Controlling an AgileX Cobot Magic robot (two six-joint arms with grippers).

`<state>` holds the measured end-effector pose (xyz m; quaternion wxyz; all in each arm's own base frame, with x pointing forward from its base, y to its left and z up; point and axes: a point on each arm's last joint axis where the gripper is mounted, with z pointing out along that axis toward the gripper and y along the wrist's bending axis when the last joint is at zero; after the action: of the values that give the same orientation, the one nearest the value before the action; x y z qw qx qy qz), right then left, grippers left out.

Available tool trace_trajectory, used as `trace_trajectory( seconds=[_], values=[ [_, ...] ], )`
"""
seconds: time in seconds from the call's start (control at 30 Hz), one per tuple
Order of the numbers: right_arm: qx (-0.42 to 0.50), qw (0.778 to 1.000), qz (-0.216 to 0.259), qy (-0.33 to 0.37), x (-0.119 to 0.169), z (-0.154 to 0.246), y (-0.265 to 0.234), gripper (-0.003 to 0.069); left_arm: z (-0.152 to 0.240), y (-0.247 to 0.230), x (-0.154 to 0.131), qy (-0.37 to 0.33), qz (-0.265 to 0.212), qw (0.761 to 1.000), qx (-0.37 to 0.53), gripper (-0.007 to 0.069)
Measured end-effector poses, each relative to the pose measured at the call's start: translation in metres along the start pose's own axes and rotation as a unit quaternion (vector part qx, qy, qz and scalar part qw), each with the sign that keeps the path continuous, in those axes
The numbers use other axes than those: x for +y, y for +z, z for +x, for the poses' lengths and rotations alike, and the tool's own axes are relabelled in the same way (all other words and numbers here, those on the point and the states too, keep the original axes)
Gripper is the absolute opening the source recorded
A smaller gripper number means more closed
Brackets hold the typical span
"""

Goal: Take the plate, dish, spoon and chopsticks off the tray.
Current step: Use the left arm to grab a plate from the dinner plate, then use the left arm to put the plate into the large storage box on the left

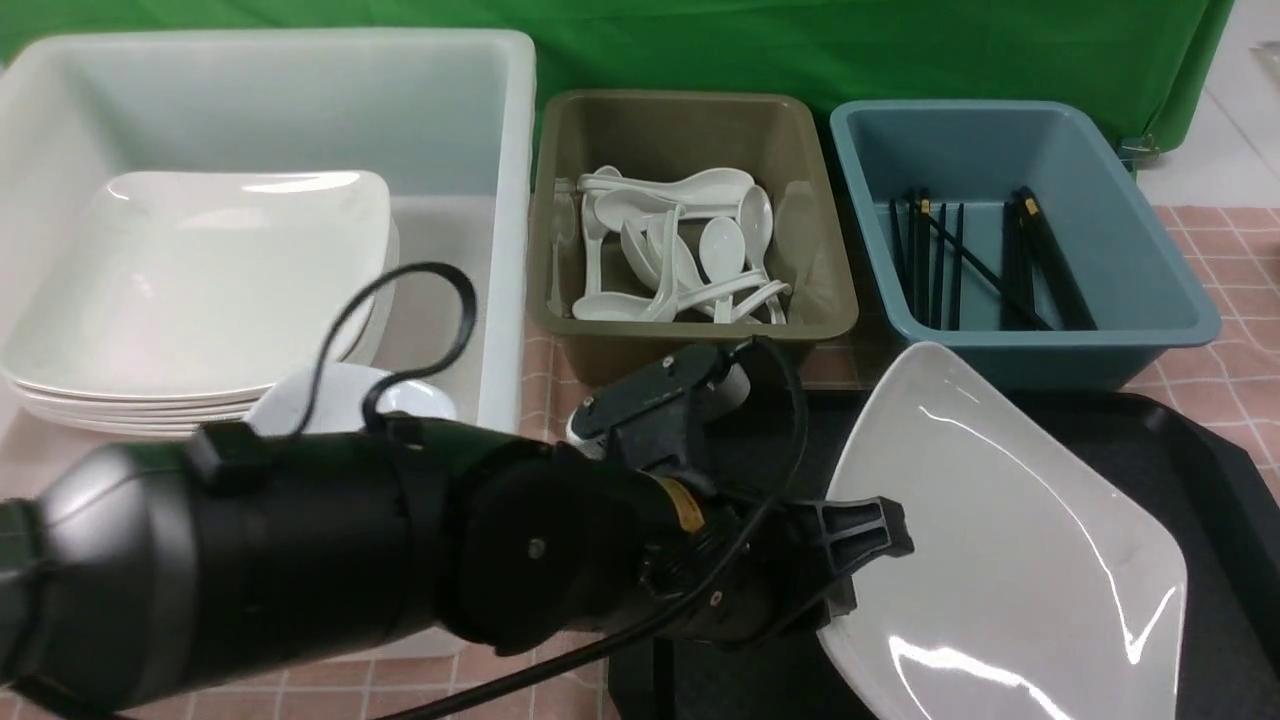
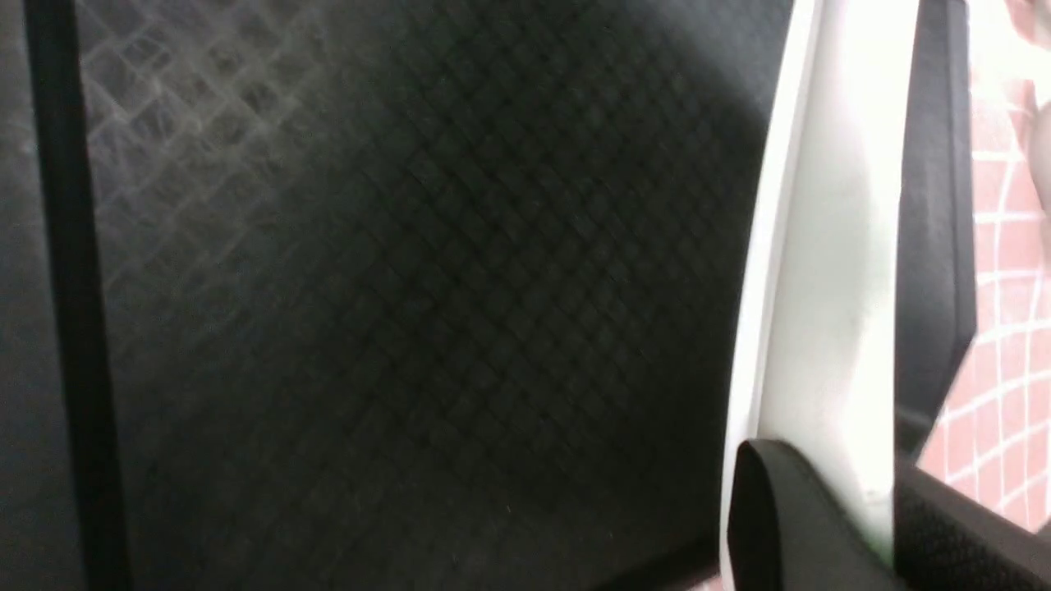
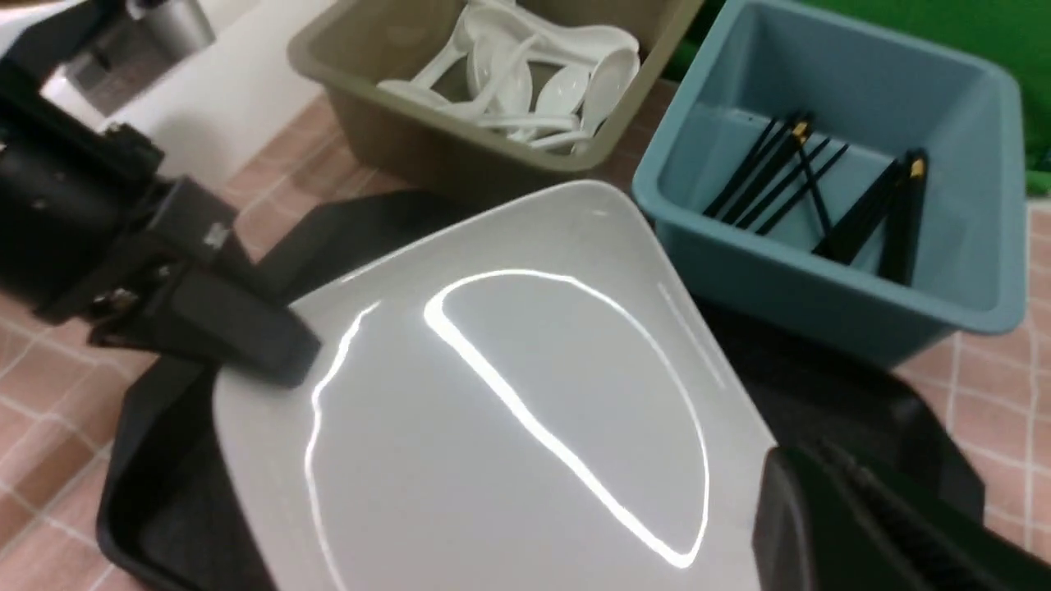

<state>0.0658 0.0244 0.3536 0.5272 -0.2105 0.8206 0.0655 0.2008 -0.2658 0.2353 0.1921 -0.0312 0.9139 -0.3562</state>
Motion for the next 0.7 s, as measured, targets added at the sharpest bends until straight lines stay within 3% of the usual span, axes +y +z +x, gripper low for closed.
trace_trajectory(
  seconds=[0.23, 0.4, 0.5, 0.7],
  values=[
    [-0.007, 1.000, 0.004, -0.003, -0.001, -0.003, -0.002, 0.0034, -0.014, -0.061, -0.022, 0.033, 0.070, 0.995, -0.061, 0.0029],
    [-0.007, 1.000, 0.004, -0.003, -0.001, -0.003, -0.002, 0.0037, -0.046, -0.136, -0.016, 0.033, 0.108, 0.979, -0.169, 0.0029],
    [-0.007, 1.000, 0.004, -0.003, -0.001, -0.003, -0.002, 0.0039, -0.062, -0.179, 0.002, 0.022, 0.092, 0.968, -0.232, 0.0029],
    [-0.007, 1.000, 0.003, -0.001, -0.001, -0.003, -0.002, 0.0041, -0.073, -0.289, 0.055, 0.009, -0.049, 0.921, -0.387, 0.0029]
  ],
)
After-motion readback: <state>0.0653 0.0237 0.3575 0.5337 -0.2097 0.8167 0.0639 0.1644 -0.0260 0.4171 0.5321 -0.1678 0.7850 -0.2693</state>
